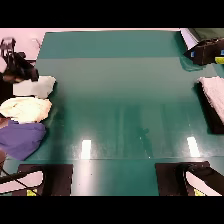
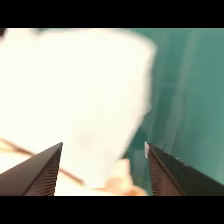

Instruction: Fold the shirts.

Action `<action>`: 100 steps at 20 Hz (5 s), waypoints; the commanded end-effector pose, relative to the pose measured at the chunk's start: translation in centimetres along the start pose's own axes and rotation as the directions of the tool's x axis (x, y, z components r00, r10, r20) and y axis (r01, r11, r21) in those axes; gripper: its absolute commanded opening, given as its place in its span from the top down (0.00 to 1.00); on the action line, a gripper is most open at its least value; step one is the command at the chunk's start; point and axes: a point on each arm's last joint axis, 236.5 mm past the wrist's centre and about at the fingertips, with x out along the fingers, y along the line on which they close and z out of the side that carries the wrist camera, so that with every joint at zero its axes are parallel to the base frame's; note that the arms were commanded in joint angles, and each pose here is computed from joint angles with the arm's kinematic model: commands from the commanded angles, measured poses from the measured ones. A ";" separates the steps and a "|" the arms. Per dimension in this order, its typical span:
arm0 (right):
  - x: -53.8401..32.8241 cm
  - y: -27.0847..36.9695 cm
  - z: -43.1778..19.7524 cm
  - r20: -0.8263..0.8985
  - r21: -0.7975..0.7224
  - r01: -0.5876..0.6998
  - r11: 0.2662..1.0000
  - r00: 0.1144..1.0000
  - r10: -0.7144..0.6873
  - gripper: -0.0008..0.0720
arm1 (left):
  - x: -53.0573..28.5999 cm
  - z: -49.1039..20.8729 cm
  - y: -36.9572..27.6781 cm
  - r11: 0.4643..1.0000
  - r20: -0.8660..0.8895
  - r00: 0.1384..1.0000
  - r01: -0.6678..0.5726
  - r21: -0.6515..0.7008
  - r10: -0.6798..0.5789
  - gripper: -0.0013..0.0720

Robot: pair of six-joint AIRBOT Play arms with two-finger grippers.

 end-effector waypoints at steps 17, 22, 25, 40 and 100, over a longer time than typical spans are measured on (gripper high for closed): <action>-0.1 0.1 1.0 0.041 0.001 -0.002 1.000 0.999 0.002 0.96 | -16.8 11.7 -2.6 0.994 0.447 0.888 0.094 0.053 -0.108 0.95; -2.2 0.6 4.8 0.141 -0.026 0.003 1.000 0.990 0.001 0.97 | -33.0 10.1 -13.4 0.907 0.553 0.722 0.289 0.306 -0.416 0.96; -3.8 1.1 7.4 0.195 -0.050 0.005 0.999 0.981 0.005 0.96 | -34.3 5.2 -22.2 0.777 0.399 0.686 0.413 0.475 -0.608 0.96; -5.9 2.0 7.9 0.161 -0.087 -0.004 0.996 0.987 0.018 0.96 | -15.6 0.1 -31.7 0.786 -0.009 0.816 0.560 0.262 -0.578 0.26; -15.9 -6.6 -0.1 0.280 0.092 0.331 0.939 0.896 -0.344 0.97 | -55.6 9.0 -13.1 0.724 0.731 0.242 0.512 0.463 -0.639 0.95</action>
